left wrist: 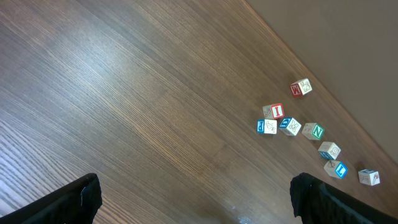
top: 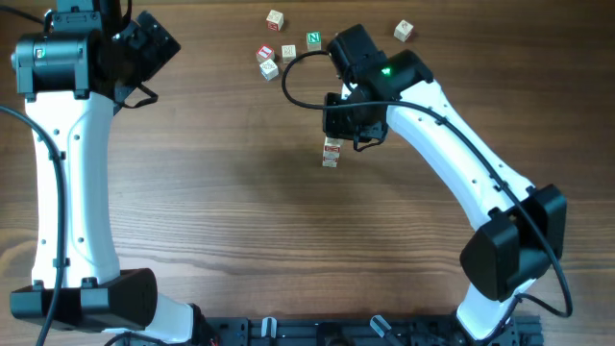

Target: Form a tower

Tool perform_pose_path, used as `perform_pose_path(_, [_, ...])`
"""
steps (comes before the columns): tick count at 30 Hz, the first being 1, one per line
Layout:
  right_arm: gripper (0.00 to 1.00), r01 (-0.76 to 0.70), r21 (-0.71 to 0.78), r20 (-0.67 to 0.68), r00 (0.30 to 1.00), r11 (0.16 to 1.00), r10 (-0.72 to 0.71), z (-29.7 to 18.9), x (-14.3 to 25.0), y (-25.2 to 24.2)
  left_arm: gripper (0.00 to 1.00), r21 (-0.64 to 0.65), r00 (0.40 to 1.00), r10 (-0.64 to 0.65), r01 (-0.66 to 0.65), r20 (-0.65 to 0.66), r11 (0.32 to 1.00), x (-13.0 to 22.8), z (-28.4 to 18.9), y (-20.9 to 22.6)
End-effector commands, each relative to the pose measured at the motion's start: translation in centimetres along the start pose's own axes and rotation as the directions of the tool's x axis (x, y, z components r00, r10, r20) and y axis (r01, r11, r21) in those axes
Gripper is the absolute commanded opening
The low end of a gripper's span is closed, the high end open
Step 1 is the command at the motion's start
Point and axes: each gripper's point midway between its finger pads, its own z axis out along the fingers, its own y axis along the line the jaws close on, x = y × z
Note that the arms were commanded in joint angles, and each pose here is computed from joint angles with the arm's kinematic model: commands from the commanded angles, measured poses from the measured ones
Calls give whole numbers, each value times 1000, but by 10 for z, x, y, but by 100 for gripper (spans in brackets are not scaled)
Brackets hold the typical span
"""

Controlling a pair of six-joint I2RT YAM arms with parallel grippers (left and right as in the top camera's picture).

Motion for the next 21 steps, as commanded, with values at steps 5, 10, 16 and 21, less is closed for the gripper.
perform_pose_path(5, [21,-23,16,1,1000,1000,23,6,-5,-2,100,-7,1000,3,-3,11,1000,-3,-1,2])
perform_pose_path(10, [21,-31,16,1,1000,999,31,6,-5,-2,100,-7,1000,3,-3,11,1000,-3,0,2])
perform_pose_path(16, [21,-31,16,0,1000,999,31,6,-5,-2,100,-7,1000,3,-3,11,1000,-3,-1,3])
perform_pose_path(21, [21,-29,13,-2,1000,1000,29,6,-4,-1,100,-7,1000,3,-3,11,1000,-3,-1,3])
